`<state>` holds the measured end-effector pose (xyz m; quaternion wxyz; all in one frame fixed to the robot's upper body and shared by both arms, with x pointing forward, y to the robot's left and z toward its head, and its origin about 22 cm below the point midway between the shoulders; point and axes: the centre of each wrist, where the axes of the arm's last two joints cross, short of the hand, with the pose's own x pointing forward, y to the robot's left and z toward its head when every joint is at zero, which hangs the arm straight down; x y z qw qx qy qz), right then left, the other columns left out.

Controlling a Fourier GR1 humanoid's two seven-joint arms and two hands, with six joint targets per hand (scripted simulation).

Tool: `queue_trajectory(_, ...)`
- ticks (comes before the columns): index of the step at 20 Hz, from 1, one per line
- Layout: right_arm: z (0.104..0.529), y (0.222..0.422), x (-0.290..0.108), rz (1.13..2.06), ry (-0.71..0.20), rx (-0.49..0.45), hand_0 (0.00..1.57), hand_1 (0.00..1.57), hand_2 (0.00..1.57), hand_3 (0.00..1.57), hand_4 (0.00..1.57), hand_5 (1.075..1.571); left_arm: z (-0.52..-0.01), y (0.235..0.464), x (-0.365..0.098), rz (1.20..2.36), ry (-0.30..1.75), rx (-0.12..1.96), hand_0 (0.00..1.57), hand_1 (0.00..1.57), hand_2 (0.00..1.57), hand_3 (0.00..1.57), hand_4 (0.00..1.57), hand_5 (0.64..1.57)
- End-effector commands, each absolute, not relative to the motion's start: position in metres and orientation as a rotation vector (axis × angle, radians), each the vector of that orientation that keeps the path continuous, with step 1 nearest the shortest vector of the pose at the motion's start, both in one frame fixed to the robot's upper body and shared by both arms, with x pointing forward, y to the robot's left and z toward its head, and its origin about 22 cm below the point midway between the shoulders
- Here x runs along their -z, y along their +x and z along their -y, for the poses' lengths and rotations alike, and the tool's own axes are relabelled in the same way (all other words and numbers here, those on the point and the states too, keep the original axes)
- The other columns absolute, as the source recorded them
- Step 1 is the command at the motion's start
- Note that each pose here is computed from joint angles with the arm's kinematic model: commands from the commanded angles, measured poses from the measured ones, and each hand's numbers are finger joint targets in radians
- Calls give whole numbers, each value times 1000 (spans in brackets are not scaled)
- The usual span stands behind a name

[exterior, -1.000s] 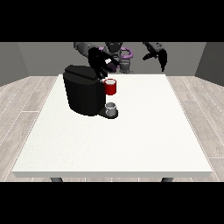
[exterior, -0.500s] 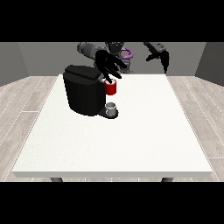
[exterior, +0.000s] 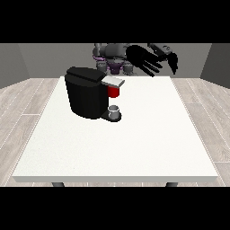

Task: Insert the coffee pod into the coffee machine and close the lid

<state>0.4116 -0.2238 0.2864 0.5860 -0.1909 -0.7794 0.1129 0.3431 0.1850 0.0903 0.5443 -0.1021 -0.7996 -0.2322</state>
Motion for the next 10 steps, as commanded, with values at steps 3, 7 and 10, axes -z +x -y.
queue_trajectory(3,186,417,-288,1998,-304,-335,0,0,0,0,0,1571,-178,344,-103,1938,-245,555,0,0,0,0,278,1571)
queue_trajectory(7,170,420,-319,2015,-284,-329,0,0,0,0,101,1571,-184,349,-113,1923,-229,571,0,0,0,0,272,1571)
queue_trajectory(10,165,425,-301,2035,-271,-370,0,0,0,0,0,1571,-196,345,-103,1930,-224,524,0,0,0,0,349,1571)
